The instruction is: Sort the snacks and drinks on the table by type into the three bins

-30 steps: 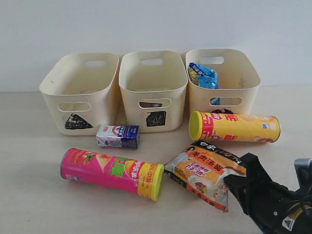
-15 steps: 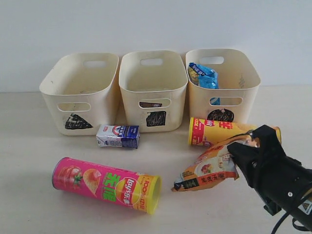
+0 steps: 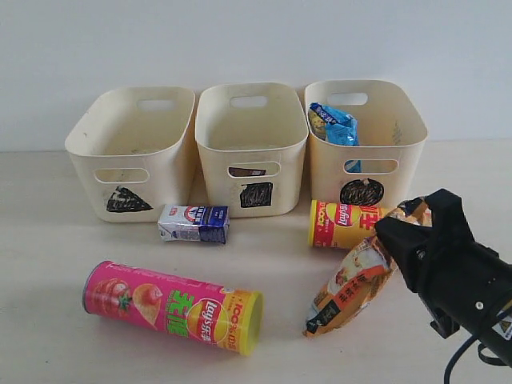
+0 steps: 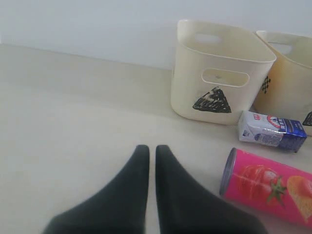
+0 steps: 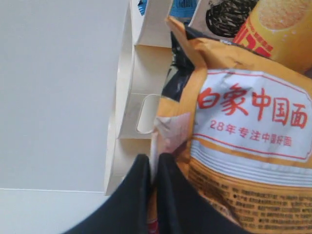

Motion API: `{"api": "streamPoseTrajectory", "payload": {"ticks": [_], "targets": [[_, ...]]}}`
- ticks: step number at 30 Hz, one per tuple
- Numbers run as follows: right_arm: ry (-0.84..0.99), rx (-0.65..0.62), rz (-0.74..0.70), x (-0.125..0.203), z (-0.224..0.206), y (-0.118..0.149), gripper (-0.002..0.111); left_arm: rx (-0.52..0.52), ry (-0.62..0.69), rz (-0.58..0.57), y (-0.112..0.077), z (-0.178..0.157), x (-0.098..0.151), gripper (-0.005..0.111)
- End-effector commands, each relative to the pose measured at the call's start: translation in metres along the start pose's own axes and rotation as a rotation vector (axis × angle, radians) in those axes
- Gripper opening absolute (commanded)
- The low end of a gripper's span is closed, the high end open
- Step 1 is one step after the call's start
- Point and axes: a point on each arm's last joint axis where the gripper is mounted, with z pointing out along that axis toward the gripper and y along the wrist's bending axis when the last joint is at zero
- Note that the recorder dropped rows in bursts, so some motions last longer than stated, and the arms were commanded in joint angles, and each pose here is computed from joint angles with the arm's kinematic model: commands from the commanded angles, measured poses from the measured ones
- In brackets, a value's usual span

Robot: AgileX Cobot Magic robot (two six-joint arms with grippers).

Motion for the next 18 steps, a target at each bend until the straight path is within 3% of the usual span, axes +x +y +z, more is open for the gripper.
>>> {"api": "streamPoseTrajectory", "payload": {"ticks": [1,15,18], "targets": [[-0.004,-0.061,-0.003,-0.0015,0.0064,0.0105,0.0,0.006,-0.005,-0.006,-0.0003,0.0001,0.0006,0.004],[0.048,-0.098,-0.082,0.0034,0.0114,0.0166,0.0,0.006,-0.005,-0.006,-0.0003,0.0001,0.0006,0.004],[0.061,-0.097,-0.087,0.0046,0.0105,0.016,0.011,0.006,-0.005,-0.006,-0.0003,0.0001,0.0006,0.004]]}}
